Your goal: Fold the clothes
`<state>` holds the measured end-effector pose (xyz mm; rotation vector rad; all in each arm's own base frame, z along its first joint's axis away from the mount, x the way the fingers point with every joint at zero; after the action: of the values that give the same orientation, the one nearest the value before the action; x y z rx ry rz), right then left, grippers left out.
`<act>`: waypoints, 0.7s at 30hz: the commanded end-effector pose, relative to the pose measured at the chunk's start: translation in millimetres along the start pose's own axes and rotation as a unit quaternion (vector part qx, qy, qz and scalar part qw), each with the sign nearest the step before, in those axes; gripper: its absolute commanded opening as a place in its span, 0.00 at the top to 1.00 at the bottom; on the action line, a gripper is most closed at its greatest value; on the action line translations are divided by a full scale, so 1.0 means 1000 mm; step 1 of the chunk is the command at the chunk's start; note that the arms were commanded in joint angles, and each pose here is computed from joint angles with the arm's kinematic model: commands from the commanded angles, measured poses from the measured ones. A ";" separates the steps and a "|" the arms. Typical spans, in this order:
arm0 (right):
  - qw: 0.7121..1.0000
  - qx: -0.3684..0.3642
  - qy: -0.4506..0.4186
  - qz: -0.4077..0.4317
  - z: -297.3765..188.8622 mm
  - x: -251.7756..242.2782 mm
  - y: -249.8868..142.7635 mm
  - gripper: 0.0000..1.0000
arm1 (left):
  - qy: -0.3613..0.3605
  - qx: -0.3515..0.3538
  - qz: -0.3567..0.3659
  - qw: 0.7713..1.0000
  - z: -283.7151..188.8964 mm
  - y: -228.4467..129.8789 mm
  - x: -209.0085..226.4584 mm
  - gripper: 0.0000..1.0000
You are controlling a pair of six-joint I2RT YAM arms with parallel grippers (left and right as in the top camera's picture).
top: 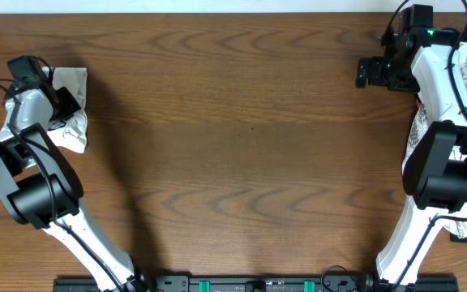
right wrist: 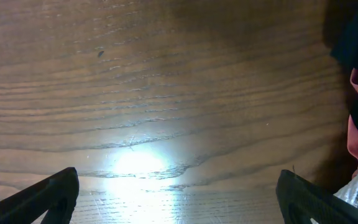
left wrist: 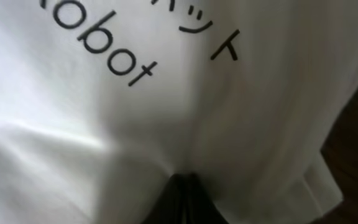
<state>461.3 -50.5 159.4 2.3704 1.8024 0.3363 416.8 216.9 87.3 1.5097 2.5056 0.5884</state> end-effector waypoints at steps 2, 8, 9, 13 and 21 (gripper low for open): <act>1.000 -0.002 -0.002 0.004 -0.002 0.001 0.000 0.01 | 0.077 0.024 0.076 0.994 0.013 -0.009 0.017 0.94; 1.000 -0.002 -0.003 0.004 -0.002 0.001 0.000 0.01 | 0.076 0.016 0.075 0.994 0.014 -0.007 0.028 0.94; 1.000 -0.002 -0.002 0.004 -0.002 0.001 0.000 0.01 | 0.071 0.015 0.074 0.995 0.014 -0.006 0.027 0.94; 1.000 -0.002 -0.002 0.004 -0.002 0.001 0.000 0.01 | 0.009 -0.001 0.073 0.997 0.015 -0.003 0.015 0.94; 1.000 -0.002 -0.002 0.004 -0.002 0.001 0.000 0.01 | -0.023 -0.032 0.006 0.999 0.015 0.007 0.010 0.94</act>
<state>461.3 -50.5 159.4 2.3704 1.8024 0.3363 423.2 234.5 91.2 1.5860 2.3895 0.6943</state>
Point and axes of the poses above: each gripper's point midway between its finger pads, its own z axis out along the fingers, its own x axis along the line the jaws close on, y = z × x, the point moved 8 cm from there along -z, back along the fingers, and after that the axes turned 8 degrees about z, right-handed, at the moved point
